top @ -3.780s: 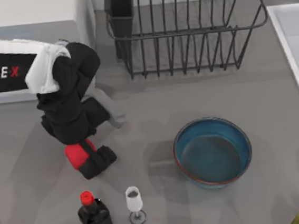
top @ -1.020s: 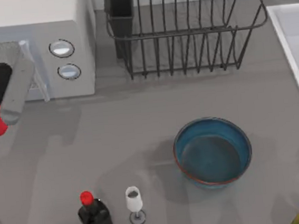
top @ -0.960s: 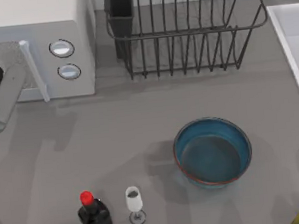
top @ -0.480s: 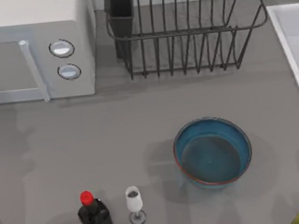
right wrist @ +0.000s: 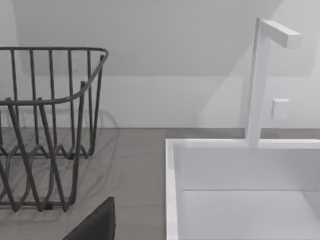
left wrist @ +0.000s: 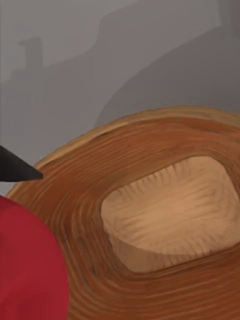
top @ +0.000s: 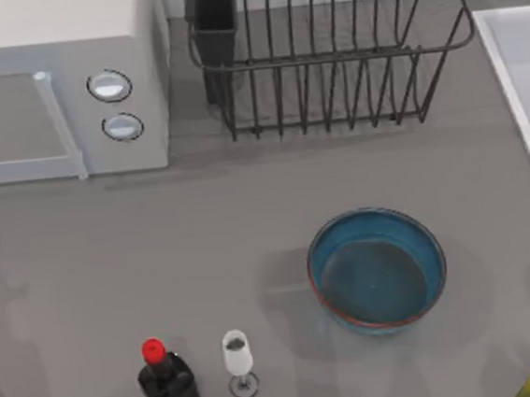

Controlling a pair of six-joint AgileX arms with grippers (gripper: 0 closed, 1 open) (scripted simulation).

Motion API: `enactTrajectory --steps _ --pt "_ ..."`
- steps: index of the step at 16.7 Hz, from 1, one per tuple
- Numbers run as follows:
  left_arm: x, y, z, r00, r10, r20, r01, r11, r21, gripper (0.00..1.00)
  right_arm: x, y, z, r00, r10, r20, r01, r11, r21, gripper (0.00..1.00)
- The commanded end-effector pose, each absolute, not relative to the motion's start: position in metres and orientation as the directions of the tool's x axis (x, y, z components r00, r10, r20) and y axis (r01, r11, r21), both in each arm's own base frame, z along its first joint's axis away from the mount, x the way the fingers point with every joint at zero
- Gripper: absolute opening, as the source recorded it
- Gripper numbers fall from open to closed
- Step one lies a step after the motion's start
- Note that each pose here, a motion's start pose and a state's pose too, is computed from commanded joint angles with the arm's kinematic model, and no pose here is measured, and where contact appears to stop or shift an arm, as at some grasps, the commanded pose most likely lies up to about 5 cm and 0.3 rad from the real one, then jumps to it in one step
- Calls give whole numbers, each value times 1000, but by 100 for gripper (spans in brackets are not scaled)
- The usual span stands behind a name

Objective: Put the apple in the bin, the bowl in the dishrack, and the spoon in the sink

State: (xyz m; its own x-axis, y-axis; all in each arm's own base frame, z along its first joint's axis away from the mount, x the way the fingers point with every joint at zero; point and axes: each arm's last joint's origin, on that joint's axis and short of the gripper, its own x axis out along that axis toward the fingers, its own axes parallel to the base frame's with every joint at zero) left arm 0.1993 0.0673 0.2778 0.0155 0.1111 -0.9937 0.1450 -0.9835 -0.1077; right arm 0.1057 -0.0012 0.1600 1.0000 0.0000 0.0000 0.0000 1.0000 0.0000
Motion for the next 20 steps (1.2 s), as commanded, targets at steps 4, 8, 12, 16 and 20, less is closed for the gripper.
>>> enactTrajectory --steps 4,8,12,16,20 --pt "193 76 274 23 144 -989 23 -989 -144 0 106 -1 160 1000 0 0 0 1000 0 100" --pt "192 78 273 26 154 -988 -6 -988 -154 0 106 -1 160 1000 0 0 0 1000 0 100" --pt "193 78 273 25 151 -988 -11 -988 -151 0 106 -1 160 1000 0 0 0 1000 0 100" --pt "195 80 255 25 152 -988 -6 -988 -152 0 106 -1 160 1000 0 0 0 1000 0 100" --pt "197 86 218 31 157 -987 1 -988 -157 0 106 -1 160 1000 0 0 0 1000 0 100"
